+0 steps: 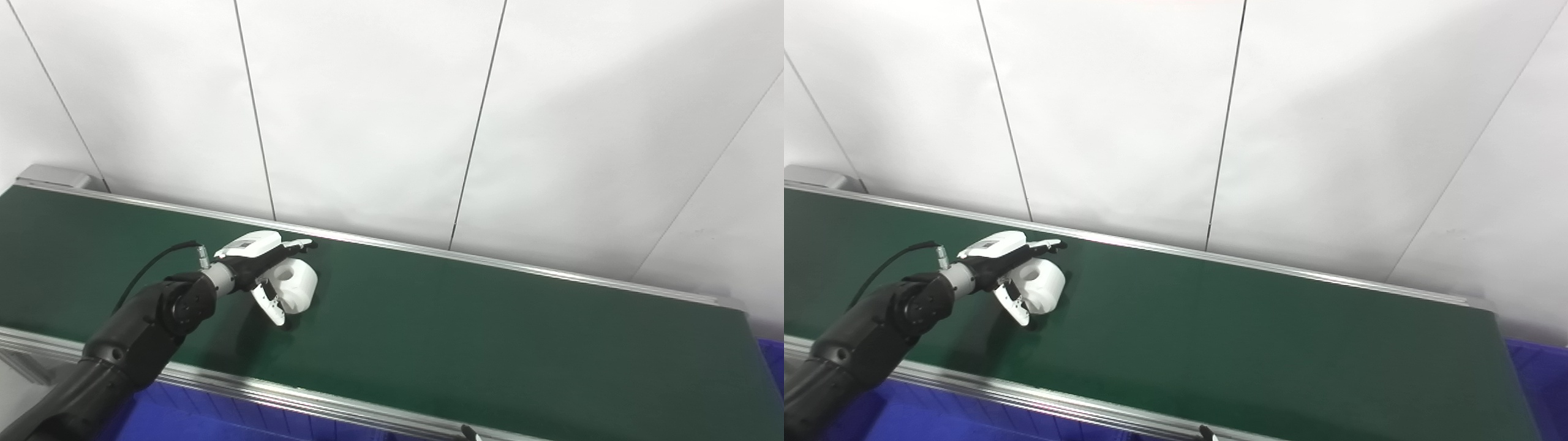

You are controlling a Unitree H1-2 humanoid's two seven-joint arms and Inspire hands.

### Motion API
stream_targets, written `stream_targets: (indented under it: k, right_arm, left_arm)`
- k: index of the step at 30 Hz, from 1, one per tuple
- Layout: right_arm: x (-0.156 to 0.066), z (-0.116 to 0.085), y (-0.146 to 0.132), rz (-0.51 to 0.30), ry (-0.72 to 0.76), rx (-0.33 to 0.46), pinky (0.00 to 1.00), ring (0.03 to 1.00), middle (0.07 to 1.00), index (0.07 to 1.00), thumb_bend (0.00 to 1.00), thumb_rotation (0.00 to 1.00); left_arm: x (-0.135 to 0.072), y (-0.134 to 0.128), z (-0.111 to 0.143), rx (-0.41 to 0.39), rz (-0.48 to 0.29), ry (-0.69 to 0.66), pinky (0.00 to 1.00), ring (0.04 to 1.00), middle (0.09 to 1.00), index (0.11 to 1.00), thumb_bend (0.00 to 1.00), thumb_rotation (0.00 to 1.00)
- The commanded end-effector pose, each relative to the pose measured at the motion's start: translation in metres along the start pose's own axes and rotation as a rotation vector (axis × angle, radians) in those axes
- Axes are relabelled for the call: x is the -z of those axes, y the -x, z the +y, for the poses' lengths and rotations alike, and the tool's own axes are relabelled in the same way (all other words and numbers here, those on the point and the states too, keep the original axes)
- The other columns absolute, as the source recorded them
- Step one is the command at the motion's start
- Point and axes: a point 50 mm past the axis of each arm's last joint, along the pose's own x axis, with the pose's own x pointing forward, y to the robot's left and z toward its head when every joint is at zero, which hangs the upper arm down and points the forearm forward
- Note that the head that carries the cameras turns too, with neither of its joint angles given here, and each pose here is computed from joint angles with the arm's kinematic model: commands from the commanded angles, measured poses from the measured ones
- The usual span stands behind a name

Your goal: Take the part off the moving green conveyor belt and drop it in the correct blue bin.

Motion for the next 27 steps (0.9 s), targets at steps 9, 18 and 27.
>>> stream_targets:
  k: [9, 18, 27]
  right_arm:
    - [-0.013, -0.005, 0.001, -0.079, -0.004, 0.015, 0.81, 0.917, 0.965, 1.0, 0.81, 0.45]
    - [-0.017, -0.005, 0.003, -0.08, -0.005, 0.019, 0.81, 0.917, 0.964, 1.0, 0.8, 0.45]
    - [-0.023, -0.001, 0.006, -0.084, -0.007, 0.026, 0.8, 0.912, 0.96, 1.0, 0.79, 0.46]
  left_arm:
    - [-0.001, -0.006, -0.007, -0.254, -0.107, 0.025, 0.43, 0.43, 0.514, 0.507, 0.5, 0.0]
    - [-0.006, 0.001, -0.014, -0.339, -0.18, 0.157, 0.44, 0.423, 0.504, 0.516, 0.5, 0.0]
    - [-0.007, 0.018, -0.018, -0.388, -0.214, 0.26, 0.38, 0.39, 0.483, 0.553, 0.49, 0.0]
